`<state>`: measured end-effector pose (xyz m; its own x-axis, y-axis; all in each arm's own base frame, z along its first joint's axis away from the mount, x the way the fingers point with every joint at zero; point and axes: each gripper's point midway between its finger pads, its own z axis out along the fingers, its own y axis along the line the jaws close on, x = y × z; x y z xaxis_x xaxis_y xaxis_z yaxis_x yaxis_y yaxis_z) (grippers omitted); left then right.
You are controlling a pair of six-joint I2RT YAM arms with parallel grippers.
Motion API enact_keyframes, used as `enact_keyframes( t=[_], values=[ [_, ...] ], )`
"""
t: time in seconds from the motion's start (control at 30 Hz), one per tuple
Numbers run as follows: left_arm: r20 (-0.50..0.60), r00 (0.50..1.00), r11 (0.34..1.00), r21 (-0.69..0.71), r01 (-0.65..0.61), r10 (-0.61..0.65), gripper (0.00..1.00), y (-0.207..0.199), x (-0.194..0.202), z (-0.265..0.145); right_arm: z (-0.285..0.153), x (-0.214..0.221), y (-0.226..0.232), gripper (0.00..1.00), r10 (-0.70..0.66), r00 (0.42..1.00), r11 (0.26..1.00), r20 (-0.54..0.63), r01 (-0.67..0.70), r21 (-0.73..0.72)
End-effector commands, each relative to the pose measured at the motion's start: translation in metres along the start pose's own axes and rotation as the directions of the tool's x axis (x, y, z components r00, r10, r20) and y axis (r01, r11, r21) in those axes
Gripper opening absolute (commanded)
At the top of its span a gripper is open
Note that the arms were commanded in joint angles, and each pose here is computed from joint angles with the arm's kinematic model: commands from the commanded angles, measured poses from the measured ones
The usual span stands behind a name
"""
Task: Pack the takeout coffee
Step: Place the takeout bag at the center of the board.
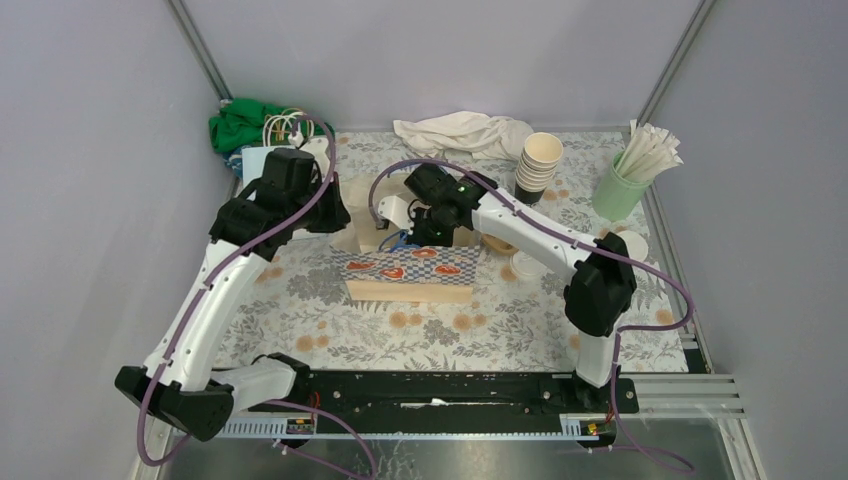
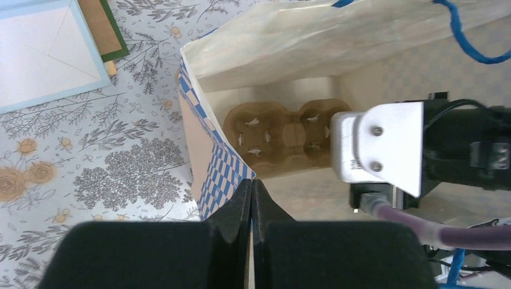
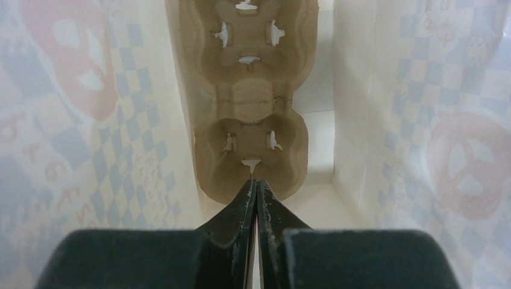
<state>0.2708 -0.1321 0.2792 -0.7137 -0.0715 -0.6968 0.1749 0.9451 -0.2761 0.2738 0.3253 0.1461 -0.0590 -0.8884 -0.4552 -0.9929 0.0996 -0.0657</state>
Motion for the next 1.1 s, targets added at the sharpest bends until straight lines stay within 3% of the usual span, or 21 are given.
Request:
enact_keyframes(
  t=[0.0, 0.23, 0.43, 0.6, 0.73, 0.83, 0.93, 1.07],
  values=[
    [0.136, 0.990, 0.996, 0.084, 0.031, -0.042, 0.00, -0.015, -0.024, -0.016, -0.011, -0.008, -0.002, 0.07, 0.022, 1.000, 0.993, 0.000, -0.021, 0.113],
    [0.263, 0.965, 0.981, 0.184, -0.063, 0.013, 0.00, -0.032, -0.040, -0.023, -0.044, -0.041, -0.009, 0.07, 0.031, 0.977, 0.974, 0.209, -0.076, 0.212],
    [0.364, 0.931, 0.954, 0.283, -0.095, -0.015, 0.00, -0.051, -0.045, -0.025, -0.041, -0.025, -0.009, 0.03, 0.102, 0.965, 0.946, 0.240, -0.168, 0.275],
    [0.379, 0.923, 0.952, 0.303, -0.052, -0.070, 0.00, -0.058, -0.047, -0.017, -0.062, -0.010, -0.002, 0.02, 0.160, 0.968, 0.902, 0.194, -0.224, 0.370],
    [0.358, 0.925, 0.946, 0.324, 0.002, -0.124, 0.00, -0.073, -0.048, -0.017, -0.071, -0.004, 0.029, 0.03, 0.155, 0.968, 0.930, 0.198, -0.210, 0.302],
    [0.348, 0.922, 0.948, 0.312, 0.054, -0.167, 0.00, -0.078, -0.050, -0.021, -0.064, 0.011, 0.050, 0.03, 0.149, 0.983, 0.942, 0.107, -0.174, 0.288],
    [0.374, 0.917, 0.965, 0.258, 0.045, -0.142, 0.00, -0.074, -0.056, -0.023, -0.055, 0.029, 0.061, 0.02, 0.123, 0.992, 0.938, 0.017, -0.122, 0.324],
    [0.428, 0.897, 0.972, 0.233, 0.006, -0.108, 0.00, -0.075, -0.072, -0.035, -0.054, 0.024, 0.072, 0.01, 0.073, 0.996, 0.927, 0.060, -0.090, 0.365]
  ],
)
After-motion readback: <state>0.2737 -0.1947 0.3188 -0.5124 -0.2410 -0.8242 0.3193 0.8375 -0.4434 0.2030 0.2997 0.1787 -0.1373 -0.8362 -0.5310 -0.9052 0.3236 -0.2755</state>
